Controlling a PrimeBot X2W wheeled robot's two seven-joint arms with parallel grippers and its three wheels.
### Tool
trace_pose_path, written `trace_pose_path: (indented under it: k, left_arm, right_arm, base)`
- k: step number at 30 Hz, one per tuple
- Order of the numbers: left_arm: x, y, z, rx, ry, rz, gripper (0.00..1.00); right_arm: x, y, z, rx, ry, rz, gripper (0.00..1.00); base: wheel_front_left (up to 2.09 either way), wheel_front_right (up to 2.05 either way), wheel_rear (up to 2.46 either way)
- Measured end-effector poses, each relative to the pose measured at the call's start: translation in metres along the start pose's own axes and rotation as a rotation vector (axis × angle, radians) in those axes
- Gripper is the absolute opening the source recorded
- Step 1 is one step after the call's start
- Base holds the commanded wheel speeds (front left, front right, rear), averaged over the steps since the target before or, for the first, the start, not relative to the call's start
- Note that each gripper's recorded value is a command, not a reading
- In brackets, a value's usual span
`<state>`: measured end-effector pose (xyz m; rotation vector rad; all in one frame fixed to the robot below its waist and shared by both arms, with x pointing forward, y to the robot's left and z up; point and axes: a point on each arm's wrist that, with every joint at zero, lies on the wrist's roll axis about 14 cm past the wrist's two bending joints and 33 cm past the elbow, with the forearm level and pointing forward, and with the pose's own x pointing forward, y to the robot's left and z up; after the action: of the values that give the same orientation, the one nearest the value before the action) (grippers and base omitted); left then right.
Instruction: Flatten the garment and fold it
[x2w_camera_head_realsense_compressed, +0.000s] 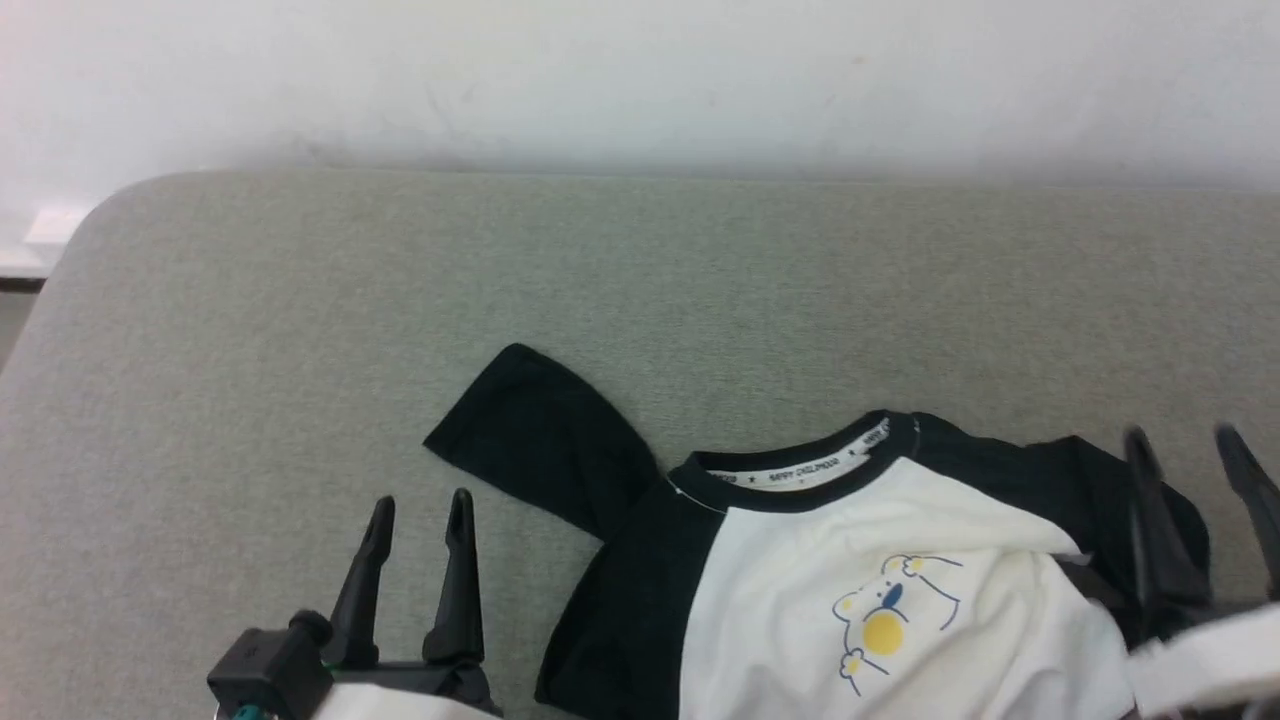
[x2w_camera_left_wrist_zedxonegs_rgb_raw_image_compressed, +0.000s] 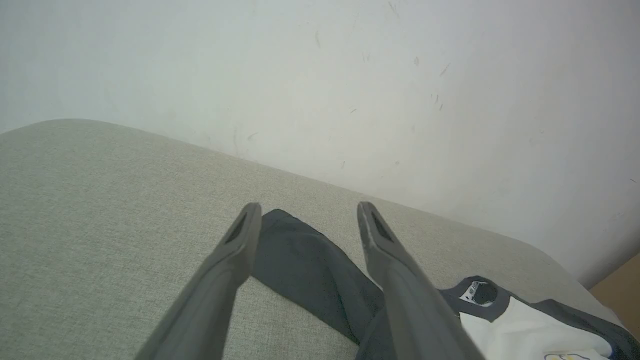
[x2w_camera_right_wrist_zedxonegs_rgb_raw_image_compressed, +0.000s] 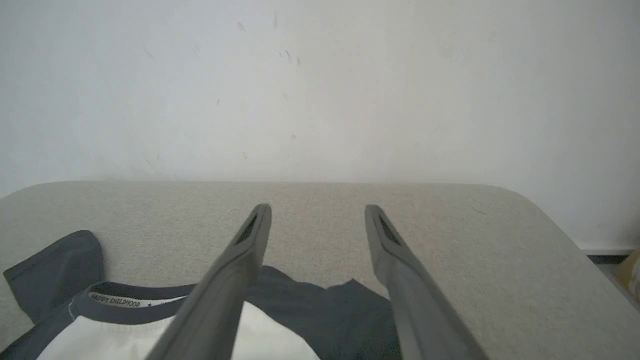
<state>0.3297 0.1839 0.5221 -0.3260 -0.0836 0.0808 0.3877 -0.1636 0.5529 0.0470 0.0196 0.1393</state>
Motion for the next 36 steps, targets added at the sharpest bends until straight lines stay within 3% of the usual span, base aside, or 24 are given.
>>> trace_pose_path:
  k: [5,12,23,36]
  left_arm:
    - [-0.003,-0.004,-0.01,0.007,0.041,-0.021,1.0]
    - [0.007,-0.016,-0.022,0.049,0.128,-0.09,1.0]
    - [0.053,-0.028,-0.064,0.31,0.506,-0.267,1.0]
    - [0.062,-0.021,-0.146,0.355,0.885,-0.275,1.0]
  right_arm:
    - [-0.041,-0.036,-0.035,0.09,0.055,-0.116,1.0]
    - [-0.06,-0.044,-0.047,0.128,0.063,-0.161,1.0]
    - [-0.049,-0.04,-0.06,0.144,0.105,-0.152,1.0]
    - [-0.033,-0.048,-0.074,0.152,0.141,-0.177,1.0]
  base:
    - [0.0,0.0,0.0]
    - [0.0,0.0,0.0]
    - [0.0,0.0,0.0]
    - [0.0,0.0,0.0]
